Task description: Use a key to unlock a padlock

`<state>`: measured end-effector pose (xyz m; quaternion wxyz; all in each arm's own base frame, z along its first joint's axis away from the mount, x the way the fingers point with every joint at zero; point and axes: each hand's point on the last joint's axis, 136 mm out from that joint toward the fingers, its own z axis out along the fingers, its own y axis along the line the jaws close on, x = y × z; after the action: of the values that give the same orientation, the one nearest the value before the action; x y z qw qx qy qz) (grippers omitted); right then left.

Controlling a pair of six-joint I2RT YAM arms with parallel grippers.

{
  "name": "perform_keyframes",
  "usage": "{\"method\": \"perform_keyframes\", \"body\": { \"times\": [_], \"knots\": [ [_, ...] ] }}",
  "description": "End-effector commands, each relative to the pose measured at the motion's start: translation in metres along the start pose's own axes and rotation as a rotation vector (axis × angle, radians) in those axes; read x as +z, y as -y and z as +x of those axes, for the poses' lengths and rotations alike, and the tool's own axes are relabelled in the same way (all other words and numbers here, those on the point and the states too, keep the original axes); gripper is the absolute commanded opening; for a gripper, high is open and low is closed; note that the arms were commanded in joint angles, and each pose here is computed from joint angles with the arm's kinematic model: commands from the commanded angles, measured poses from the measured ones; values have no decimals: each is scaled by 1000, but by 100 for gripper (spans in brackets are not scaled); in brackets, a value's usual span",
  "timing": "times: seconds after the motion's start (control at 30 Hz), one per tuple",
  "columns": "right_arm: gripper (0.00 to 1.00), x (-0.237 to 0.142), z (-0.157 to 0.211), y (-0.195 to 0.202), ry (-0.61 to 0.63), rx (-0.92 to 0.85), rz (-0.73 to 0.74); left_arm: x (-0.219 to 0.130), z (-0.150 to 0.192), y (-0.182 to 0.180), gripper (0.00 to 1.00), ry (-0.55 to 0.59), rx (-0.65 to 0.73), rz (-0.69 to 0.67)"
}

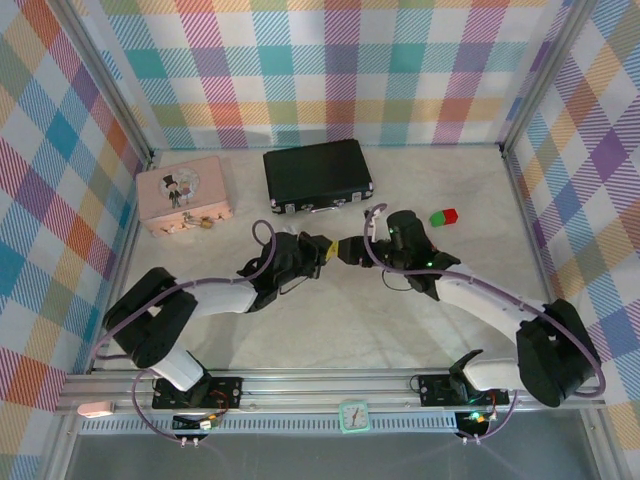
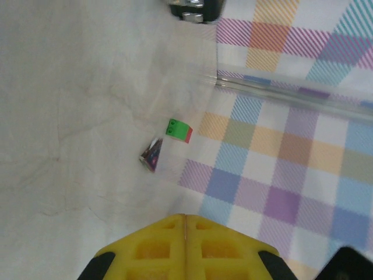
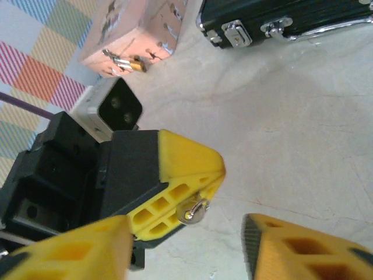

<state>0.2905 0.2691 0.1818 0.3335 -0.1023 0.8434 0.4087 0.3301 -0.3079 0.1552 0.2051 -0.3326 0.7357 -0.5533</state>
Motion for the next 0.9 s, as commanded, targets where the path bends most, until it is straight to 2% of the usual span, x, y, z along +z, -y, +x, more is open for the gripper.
{"method": "perform_keyframes", "body": {
  "times": [0.0, 0.03, 0.07, 0.17, 0.3, 0.4, 0.47, 0.5, 0.73, 0.87],
  "knots": [
    [74, -13, -17, -15, 27, -8, -62, -25, -13, 50, 0, 84, 350, 15],
    [81, -15, -20, -20, 22, -9, -96, -31, -15, 58, 0, 106, 406, 25],
    [98, -16, -22, -22, 18, -1, -120, -36, -16, 65, 0, 120, 440, 44],
    [99, -17, -30, -24, 26, 56, -143, -45, -13, 87, 0, 131, 543, 125],
    [100, -16, -37, -42, 20, 83, -307, -47, -9, 101, 0, 128, 634, 170],
    [85, -15, -40, -48, 12, 112, -396, -47, -8, 105, 0, 132, 659, 194],
    [65, -15, -41, -54, 12, 115, -450, -46, -7, 105, 0, 127, 664, 205],
    [58, -16, -42, -56, 17, 118, -474, -45, -7, 104, 0, 126, 656, 207],
    [39, -19, -45, -64, 48, 100, -540, -40, -3, 99, 0, 95, 592, 242],
    [34, -20, -44, -67, 39, 98, -561, -36, 0, 98, 0, 75, 554, 266]
  ]
}}
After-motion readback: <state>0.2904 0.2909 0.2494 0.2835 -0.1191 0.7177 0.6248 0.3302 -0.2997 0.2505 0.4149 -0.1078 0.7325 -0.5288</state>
